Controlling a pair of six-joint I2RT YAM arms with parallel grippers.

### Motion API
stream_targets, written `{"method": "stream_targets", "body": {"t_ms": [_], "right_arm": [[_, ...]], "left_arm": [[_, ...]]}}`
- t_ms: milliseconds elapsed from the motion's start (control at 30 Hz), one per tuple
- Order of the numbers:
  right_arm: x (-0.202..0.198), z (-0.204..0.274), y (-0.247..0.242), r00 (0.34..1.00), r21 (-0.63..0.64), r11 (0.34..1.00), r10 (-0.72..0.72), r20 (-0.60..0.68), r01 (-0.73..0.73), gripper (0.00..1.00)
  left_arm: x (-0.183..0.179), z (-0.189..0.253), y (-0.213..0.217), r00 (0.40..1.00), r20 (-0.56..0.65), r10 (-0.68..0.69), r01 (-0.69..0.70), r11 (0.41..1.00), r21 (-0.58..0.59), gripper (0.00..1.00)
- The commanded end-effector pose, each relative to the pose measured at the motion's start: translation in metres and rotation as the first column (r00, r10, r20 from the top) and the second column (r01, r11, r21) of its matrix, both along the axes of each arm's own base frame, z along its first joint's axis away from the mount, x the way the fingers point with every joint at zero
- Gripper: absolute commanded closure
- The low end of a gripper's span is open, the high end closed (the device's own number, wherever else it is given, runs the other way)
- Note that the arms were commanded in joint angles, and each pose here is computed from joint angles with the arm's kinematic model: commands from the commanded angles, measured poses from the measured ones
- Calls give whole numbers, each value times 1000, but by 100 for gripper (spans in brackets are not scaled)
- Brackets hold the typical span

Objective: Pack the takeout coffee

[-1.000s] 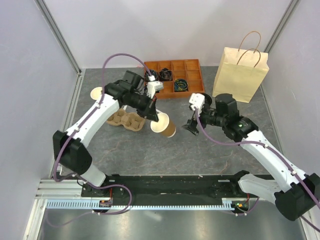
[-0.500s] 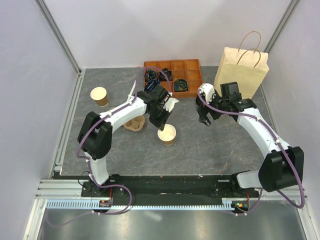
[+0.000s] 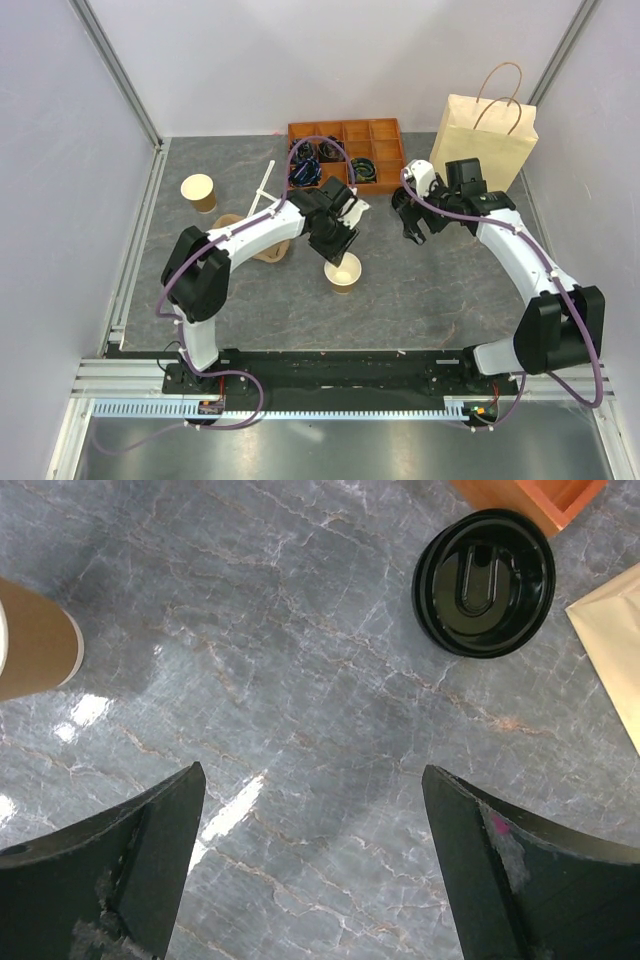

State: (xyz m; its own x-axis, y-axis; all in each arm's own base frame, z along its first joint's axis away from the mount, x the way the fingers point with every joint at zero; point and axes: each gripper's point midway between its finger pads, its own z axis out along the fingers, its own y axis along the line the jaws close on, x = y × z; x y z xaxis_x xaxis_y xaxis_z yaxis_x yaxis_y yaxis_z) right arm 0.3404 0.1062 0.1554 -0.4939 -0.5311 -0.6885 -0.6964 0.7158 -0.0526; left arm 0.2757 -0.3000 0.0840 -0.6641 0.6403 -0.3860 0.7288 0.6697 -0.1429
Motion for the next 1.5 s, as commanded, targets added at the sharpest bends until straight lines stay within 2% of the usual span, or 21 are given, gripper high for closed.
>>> {"method": "stream_targets", "body": {"t_ms": [0,33,67,100,133,200,267,300,400,533,600,633,700,733,767,900,1067,1233,1467], "right_arm": [[20,19,4,999,20,1000,15,36,-15,2],[21,18,7,999,30,999,28,28,-28,2],[21,16,9,999,34,999,42,7,-42,2],[28,15,10,998,30,998,58,-2,-58,2],[30,12,12,998,30,997,67,-19,-66,2],[39,3,18,993,39,995,96,-68,-94,2],[47,-13,20,987,39,994,107,-117,-103,5],[56,-8,22,989,40,994,108,-103,-104,11],[76,-20,21,987,19,996,89,-133,-87,25],[91,-34,18,985,-12,997,79,-151,-82,32],[98,-43,17,984,-29,996,78,-158,-83,36],[100,-45,17,984,-32,996,77,-160,-83,37],[103,-57,15,981,-44,996,73,-180,-82,40],[105,-60,14,981,-51,995,71,-182,-82,42],[107,-66,14,979,-58,995,71,-189,-83,43],[114,-78,10,980,-83,994,59,-190,-76,47],[122,-90,9,980,-96,993,55,-192,-75,48],[127,-98,7,980,-113,990,59,-189,-81,52],[132,-91,8,985,-116,990,65,-160,-84,52]], "left_arm": [[12,40,-18,999,53,5,0,995,-96,44],[12,48,-20,998,57,0,6,994,-110,41],[13,69,-24,997,75,-9,19,990,-143,24],[11,81,-28,997,75,-20,33,984,-175,21],[11,94,-29,996,86,-22,38,980,-197,12],[12,134,-33,988,137,-66,101,958,-269,1],[19,164,-30,982,179,-62,118,939,-322,0],[15,178,-29,981,178,-78,139,921,-365,0],[34,208,-4,980,198,-5,92,896,-435,0],[60,234,35,974,199,107,15,848,-530,0],[71,238,61,971,153,184,-61,808,-586,0],[75,256,68,954,214,212,-34,781,-623,0],[81,248,87,934,226,276,-74,770,-634,0],[77,267,90,908,308,285,-15,757,-654,0],[76,253,94,903,324,284,-15,772,-635,0],[72,257,108,859,396,324,-13,787,-617,0],[61,245,109,877,372,303,-12,789,-614,0],[52,235,105,903,316,292,-28,773,-634,0],[48,231,103,909,308,280,-21,770,-637,0]]}}
